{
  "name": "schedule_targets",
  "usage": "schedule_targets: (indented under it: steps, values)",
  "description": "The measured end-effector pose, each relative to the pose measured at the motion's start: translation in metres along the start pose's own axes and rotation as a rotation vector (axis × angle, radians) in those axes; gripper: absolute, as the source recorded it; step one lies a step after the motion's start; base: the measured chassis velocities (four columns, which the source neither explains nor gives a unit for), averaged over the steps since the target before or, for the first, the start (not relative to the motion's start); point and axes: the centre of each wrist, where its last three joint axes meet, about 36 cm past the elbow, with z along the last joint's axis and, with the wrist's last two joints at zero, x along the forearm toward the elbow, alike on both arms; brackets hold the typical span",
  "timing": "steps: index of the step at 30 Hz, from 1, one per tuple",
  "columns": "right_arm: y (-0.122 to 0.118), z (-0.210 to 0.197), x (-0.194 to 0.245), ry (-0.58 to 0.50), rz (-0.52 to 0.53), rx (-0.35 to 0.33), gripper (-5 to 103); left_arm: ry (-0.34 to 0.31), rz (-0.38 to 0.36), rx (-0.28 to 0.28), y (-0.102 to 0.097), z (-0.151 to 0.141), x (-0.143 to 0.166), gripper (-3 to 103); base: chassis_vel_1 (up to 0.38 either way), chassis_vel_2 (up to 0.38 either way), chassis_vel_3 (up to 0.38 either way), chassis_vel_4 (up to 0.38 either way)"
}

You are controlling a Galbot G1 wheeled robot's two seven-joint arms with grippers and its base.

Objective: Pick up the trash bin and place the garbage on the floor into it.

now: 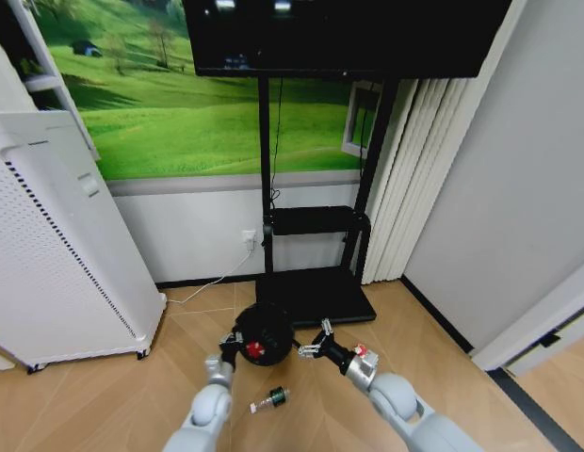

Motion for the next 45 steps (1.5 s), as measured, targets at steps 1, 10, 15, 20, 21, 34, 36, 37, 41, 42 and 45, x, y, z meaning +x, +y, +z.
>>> schedule_targets:
  steps: [1, 10, 15, 20, 21, 34, 36, 37, 41, 42, 45]
  values:
    - [-0.007, 0.003, 0.000, 0.003, 0.026, 0.002, 100, -0.011, -0.025, -0.004, 0.013, -0.006, 0.005, 7, 0.000, 0.000, 0.000, 0.000]
    - [-0.030, 0.027, 0.017, 0.037, 0.119, 0.023, 100, -0.024, -0.111, -0.014, 0.054, -0.019, 0.047, 7, 0.000, 0.000, 0.000, 0.000]
    - [-0.036, 0.045, 0.033, 0.070, 0.154, 0.039, 100, -0.042, -0.136, -0.015, 0.066, -0.029, 0.063, 7, 0.000, 0.000, 0.000, 0.000]
    - [-0.041, 0.069, 0.054, 0.106, 0.187, 0.060, 100, -0.078, -0.152, -0.019, 0.077, -0.047, 0.076, 7, 0.000, 0.000, 0.000, 0.000]
    - [-0.041, 0.079, 0.061, 0.119, 0.187, 0.073, 100, -0.091, -0.161, -0.021, 0.082, -0.053, 0.080, 7, 0.000, 0.000, 0.000, 0.000]
    - [-0.019, 0.146, 0.107, 0.204, 0.106, 0.147, 100, -0.123, -0.223, 0.008, 0.099, -0.063, 0.097, 7, 0.000, 0.000, 0.000, 0.000]
    - [-0.016, 0.152, 0.113, 0.211, 0.090, 0.153, 100, -0.120, -0.224, 0.007, 0.100, -0.063, 0.098, 7, 0.000, 0.000, 0.000, 0.000]
    - [-0.012, 0.158, 0.118, 0.216, 0.078, 0.159, 100, -0.115, -0.225, 0.006, 0.102, -0.061, 0.099, 7, 0.000, 0.000, 0.000, 0.000]
    - [0.002, 0.175, 0.132, 0.228, 0.046, 0.172, 100, -0.098, -0.233, 0.003, 0.105, -0.056, 0.102, 7, 0.000, 0.000, 0.000, 0.000]
    - [0.005, 0.179, 0.134, 0.230, 0.040, 0.177, 100, -0.095, -0.234, 0.004, 0.105, -0.054, 0.103, 7, 0.000, 0.000, 0.000, 0.000]
    - [0.012, 0.189, 0.137, 0.240, 0.019, 0.190, 100, -0.094, -0.237, 0.008, 0.104, -0.054, 0.103, 7, 0.000, 0.000, 0.000, 0.000]
